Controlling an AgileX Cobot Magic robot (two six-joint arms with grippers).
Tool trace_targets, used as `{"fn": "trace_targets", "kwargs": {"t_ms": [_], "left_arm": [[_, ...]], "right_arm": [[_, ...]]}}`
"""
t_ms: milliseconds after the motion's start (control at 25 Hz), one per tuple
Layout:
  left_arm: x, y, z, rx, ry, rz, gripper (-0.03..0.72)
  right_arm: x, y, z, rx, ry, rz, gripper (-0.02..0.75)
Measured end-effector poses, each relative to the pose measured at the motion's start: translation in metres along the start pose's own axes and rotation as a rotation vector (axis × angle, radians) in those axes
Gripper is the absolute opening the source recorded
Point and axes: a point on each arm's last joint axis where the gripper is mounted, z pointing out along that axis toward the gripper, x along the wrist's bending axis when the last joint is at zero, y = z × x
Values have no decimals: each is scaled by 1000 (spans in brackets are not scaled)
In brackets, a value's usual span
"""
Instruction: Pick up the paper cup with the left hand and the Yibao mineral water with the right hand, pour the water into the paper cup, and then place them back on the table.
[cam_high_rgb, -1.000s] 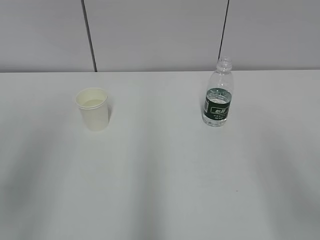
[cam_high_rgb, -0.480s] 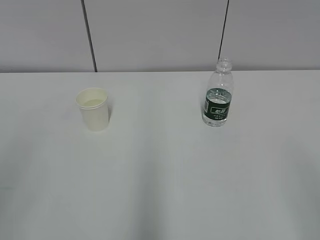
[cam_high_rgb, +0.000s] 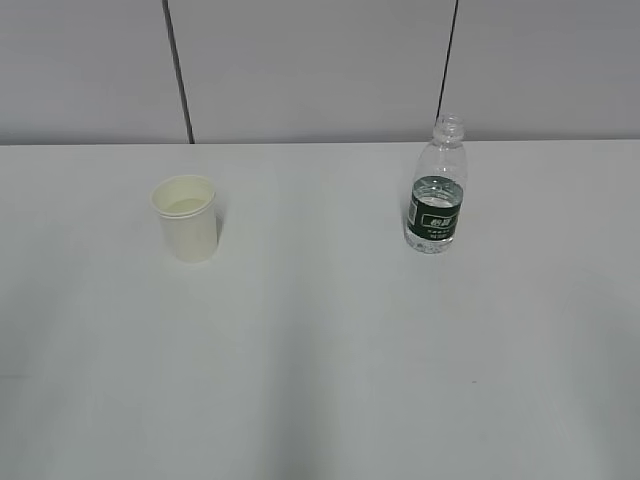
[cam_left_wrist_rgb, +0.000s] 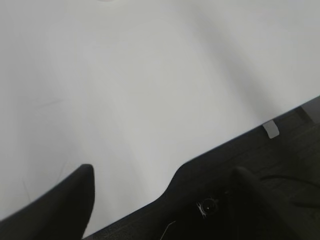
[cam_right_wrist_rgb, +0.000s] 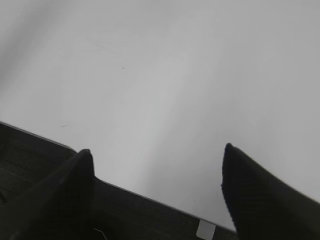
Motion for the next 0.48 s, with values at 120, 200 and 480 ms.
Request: {"fn": "trace_targets", "kwargs": {"t_ms": [120,200,480], "left_arm": [[0,0,0,-1,1,0,483],[0,0,0,-2,1,0,472],[0,-1,-3,-26,4,-2,446]], "right_arm": [[0,0,0,0,0,2,587],[0,0,0,0,0,2,587],[0,-2,-2,-20,-4,4,587]]}}
